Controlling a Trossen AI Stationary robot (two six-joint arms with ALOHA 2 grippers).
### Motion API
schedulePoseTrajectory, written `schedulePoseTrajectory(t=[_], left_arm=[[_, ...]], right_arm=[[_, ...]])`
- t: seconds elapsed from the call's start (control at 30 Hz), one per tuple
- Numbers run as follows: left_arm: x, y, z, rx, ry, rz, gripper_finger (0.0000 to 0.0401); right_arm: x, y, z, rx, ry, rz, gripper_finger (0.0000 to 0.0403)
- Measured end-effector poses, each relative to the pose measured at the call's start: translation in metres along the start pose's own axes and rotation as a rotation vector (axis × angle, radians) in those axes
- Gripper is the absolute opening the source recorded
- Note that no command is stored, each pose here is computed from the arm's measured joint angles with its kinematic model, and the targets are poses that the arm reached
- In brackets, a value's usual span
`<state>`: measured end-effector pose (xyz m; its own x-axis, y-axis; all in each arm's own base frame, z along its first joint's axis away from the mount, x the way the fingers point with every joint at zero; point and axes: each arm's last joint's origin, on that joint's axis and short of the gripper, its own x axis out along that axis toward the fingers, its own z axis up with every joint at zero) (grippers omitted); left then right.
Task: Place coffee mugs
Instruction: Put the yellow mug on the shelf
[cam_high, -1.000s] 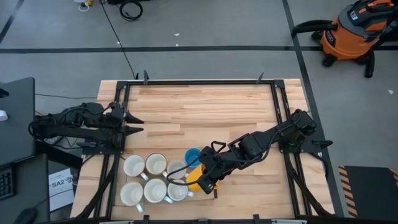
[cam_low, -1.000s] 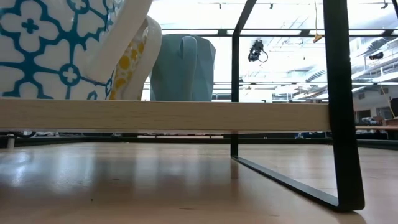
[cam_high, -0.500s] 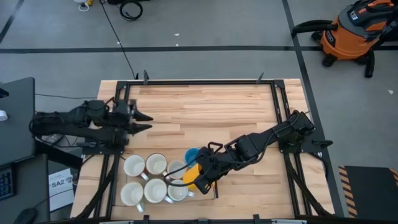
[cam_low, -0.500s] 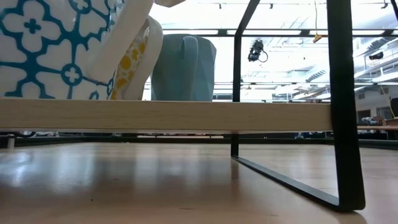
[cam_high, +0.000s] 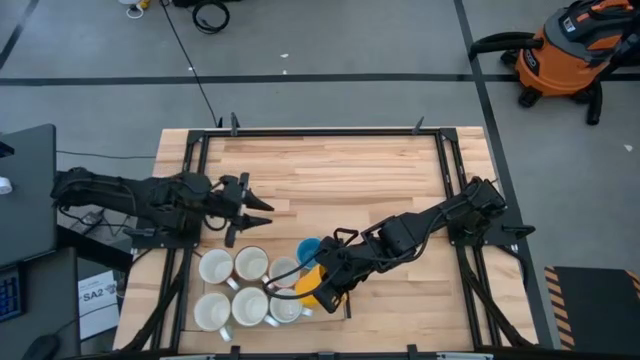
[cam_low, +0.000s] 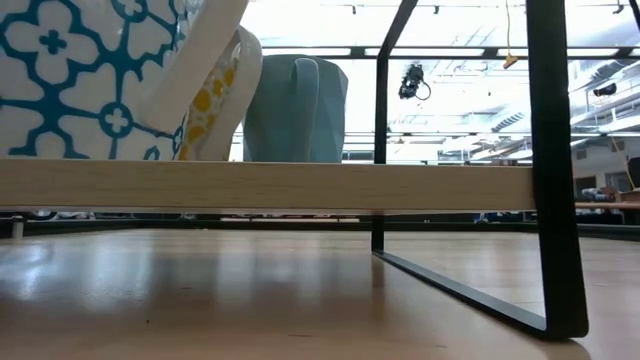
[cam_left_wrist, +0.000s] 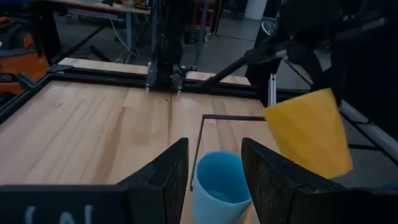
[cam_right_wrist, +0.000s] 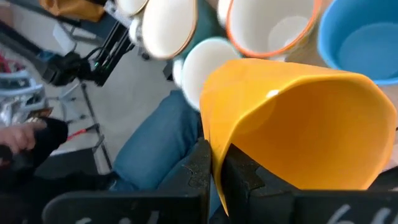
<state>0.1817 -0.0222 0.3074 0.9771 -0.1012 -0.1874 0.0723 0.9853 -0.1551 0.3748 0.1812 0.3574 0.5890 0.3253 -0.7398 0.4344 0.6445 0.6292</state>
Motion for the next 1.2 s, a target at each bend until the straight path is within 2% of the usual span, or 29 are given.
schedulePoseTrajectory(t=[0.23,0.43,0.6,0.73,0.87,1.03,1.2], left_arm=[[0.001,-0.001,0.000,0.000,0.003,-0.004,0.0156],[0.001,-0.001,0.000,0.000,0.002,-0.004,0.0156],[0.001,-0.001,0.000,-0.002,0.002,-0.004,0.0156],[0.001,-0.001,0.000,-0.005,0.002,-0.004,0.0156],[0.001,-0.001,0.000,-0.006,0.002,-0.004,0.0156],[0.001,-0.001,0.000,-0.008,0.004,-0.003,0.0156],[0.001,-0.001,0.000,-0.008,0.003,-0.003,0.0156]], right_arm=[[-0.017,0.006,-0.012,-0.041,0.040,0.040,0.0026],[-0.048,0.015,-0.030,-0.076,0.058,0.104,0.0026],[-0.072,0.012,-0.054,-0.111,0.118,0.059,0.0026],[-0.080,0.001,-0.076,-0.116,0.161,-0.105,0.0026],[-0.076,-0.011,-0.091,-0.123,0.116,-0.305,0.0026],[-0.055,-0.028,-0.098,-0.048,0.016,-0.455,0.0026],[-0.028,-0.054,-0.102,0.067,0.029,-0.587,0.0026]])
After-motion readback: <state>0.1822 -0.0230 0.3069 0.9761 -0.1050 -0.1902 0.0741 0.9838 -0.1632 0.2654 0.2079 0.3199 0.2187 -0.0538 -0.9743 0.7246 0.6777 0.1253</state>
